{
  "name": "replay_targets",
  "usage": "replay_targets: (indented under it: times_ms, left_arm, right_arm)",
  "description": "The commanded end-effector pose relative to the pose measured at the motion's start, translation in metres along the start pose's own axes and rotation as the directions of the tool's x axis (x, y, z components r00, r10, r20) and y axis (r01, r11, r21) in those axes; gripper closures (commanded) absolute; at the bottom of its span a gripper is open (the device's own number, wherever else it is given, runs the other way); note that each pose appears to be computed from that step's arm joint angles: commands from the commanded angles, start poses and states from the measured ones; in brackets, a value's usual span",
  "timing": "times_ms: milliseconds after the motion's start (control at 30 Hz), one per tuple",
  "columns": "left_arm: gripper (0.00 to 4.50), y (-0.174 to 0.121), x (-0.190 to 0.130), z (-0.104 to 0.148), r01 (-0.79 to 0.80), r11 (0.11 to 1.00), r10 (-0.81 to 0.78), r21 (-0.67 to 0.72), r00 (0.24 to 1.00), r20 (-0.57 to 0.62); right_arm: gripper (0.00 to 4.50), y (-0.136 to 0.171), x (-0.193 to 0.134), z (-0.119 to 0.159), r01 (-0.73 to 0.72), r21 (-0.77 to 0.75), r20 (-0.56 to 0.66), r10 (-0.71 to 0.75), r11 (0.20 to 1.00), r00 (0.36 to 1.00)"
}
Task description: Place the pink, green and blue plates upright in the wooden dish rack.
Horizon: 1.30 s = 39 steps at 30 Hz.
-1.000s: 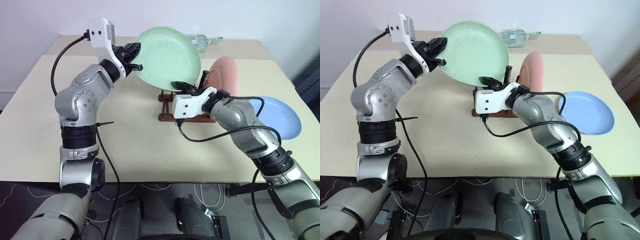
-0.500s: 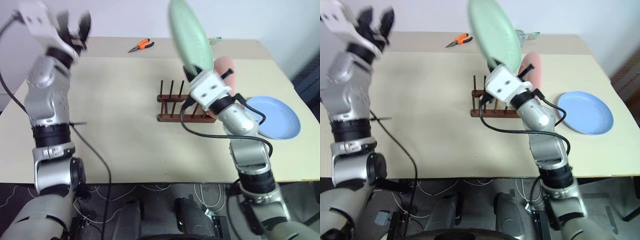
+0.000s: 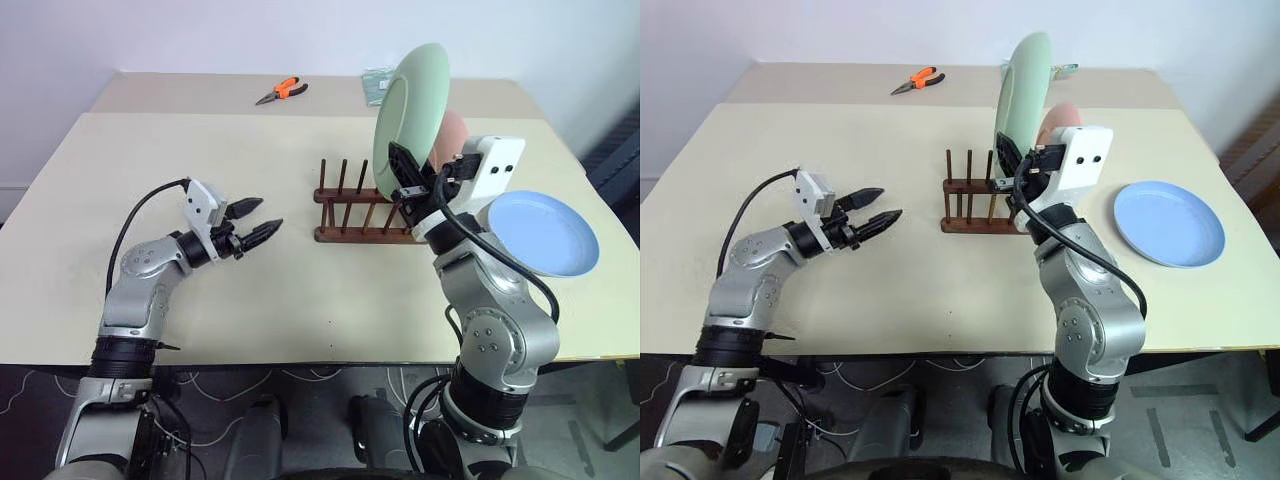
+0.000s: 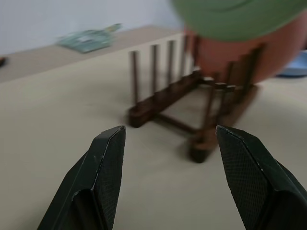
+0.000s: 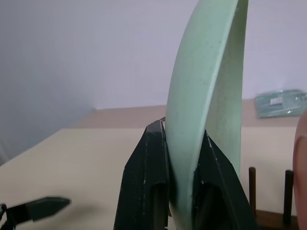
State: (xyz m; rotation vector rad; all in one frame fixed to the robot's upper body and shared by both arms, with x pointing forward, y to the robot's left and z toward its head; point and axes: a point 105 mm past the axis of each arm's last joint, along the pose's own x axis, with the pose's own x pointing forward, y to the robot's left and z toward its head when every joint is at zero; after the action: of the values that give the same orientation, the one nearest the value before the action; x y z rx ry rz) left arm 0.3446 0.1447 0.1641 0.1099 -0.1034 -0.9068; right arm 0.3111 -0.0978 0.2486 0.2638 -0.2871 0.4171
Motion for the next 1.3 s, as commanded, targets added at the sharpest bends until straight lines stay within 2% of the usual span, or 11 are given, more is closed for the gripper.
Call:
replay_targets:
  times_ms: [33,533,567,700,933,1033,1100,1200,1267,1300]
  left_arm:
    - [1.44,-0.012,-0.001,0.01,0.061,0.998,-0.061,0.013,0.998,0.007]
    - [1.44,-0.041,0.006,0.011,0.168,0.985,-0.168,-0.028,0.986,-0.008]
    - [1.38,-0.042,0.006,0.011,0.168,0.985,-0.168,-0.03,0.986,-0.008]
    - [1.38,-0.042,0.006,0.01,0.164,0.986,-0.164,-0.035,0.986,-0.012]
    - [1.38,-0.038,0.006,0.008,0.157,0.987,-0.158,-0.033,0.987,-0.018]
    - [1.38,-0.035,0.006,0.008,0.149,0.989,-0.149,-0.02,0.989,-0.017]
    - [1.38,-0.033,0.006,0.009,0.145,0.989,-0.145,-0.016,0.989,-0.016]
    - [1.38,-0.033,0.007,0.01,0.149,0.989,-0.149,-0.009,0.989,-0.016]
    - [1.38,-0.033,0.008,0.011,0.151,0.988,-0.151,-0.006,0.988,-0.015]
    - [1.38,-0.033,0.009,0.011,0.153,0.988,-0.153,-0.006,0.988,-0.016]
  right_arm:
    - [4.5,0.003,-0.003,0.01,-0.032,0.0,0.031,0.031,1.0,0.999]
    - [4.5,-0.023,0.004,-0.018,0.033,-0.041,-0.142,-0.039,0.999,0.989]
    - [3.61,-0.023,0.006,-0.016,0.029,-0.069,-0.139,-0.039,0.997,0.99]
    - [1.78,-0.025,0.009,-0.005,0.019,-0.168,-0.107,-0.037,0.986,0.994]
    - [1.78,-0.014,0.011,0.032,-0.083,-0.338,-0.022,0.08,0.937,0.997]
    - [1.78,-0.012,0.006,0.064,-0.104,-0.41,0.052,0.137,0.906,0.989]
    - [1.78,-0.024,0.001,0.085,-0.071,-0.425,0.098,0.123,0.902,0.987]
    - [0.92,-0.069,-0.016,0.118,0.097,-0.473,0.162,-0.022,0.876,0.987]
    - [0.05,-0.101,-0.034,0.124,0.196,-0.519,0.155,-0.134,0.832,0.979]
    - [0.05,-0.116,-0.043,0.122,0.225,-0.551,0.128,-0.184,0.804,0.974]
